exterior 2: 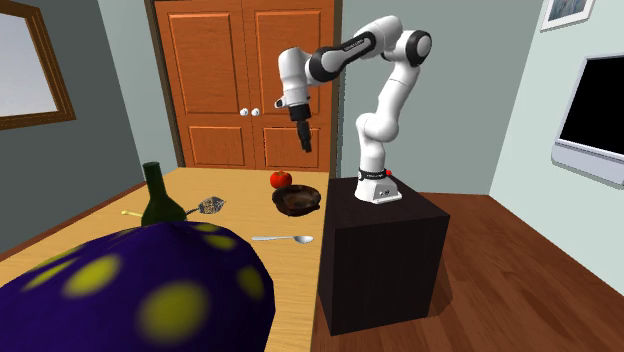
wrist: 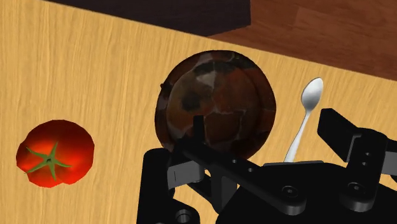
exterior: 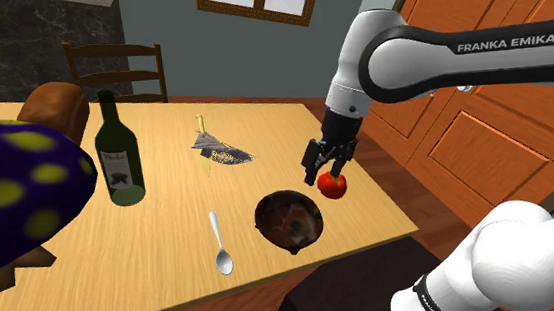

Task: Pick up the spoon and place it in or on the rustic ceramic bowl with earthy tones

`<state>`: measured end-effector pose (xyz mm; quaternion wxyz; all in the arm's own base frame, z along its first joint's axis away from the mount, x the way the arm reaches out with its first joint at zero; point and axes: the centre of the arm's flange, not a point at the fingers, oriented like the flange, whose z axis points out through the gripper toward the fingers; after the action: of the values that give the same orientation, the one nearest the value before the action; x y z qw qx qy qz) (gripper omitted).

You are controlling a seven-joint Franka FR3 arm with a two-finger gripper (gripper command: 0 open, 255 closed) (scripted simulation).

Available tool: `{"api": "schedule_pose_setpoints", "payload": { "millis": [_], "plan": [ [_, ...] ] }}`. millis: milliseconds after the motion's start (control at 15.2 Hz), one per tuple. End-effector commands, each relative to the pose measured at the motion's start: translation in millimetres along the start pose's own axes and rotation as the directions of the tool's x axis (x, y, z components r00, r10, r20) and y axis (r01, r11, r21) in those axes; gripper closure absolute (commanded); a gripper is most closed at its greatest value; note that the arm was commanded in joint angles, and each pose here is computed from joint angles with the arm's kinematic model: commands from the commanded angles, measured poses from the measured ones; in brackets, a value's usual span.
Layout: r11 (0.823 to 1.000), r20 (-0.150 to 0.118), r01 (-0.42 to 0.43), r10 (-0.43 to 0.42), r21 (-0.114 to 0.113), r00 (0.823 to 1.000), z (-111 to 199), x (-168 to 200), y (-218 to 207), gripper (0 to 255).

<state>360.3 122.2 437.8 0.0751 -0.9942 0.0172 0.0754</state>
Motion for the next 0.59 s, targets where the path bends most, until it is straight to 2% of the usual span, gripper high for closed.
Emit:
{"api": "schedule_pose_setpoints", "payload": {
  "millis": [0,528],
  "plan": [
    [1.000,-0.007,-0.024,0.024,0.005,1.000,18,11,-14,0],
    [0.993,-0.022,-0.113,0.113,0.020,0.993,90,61,-68,0]
  ]
}}
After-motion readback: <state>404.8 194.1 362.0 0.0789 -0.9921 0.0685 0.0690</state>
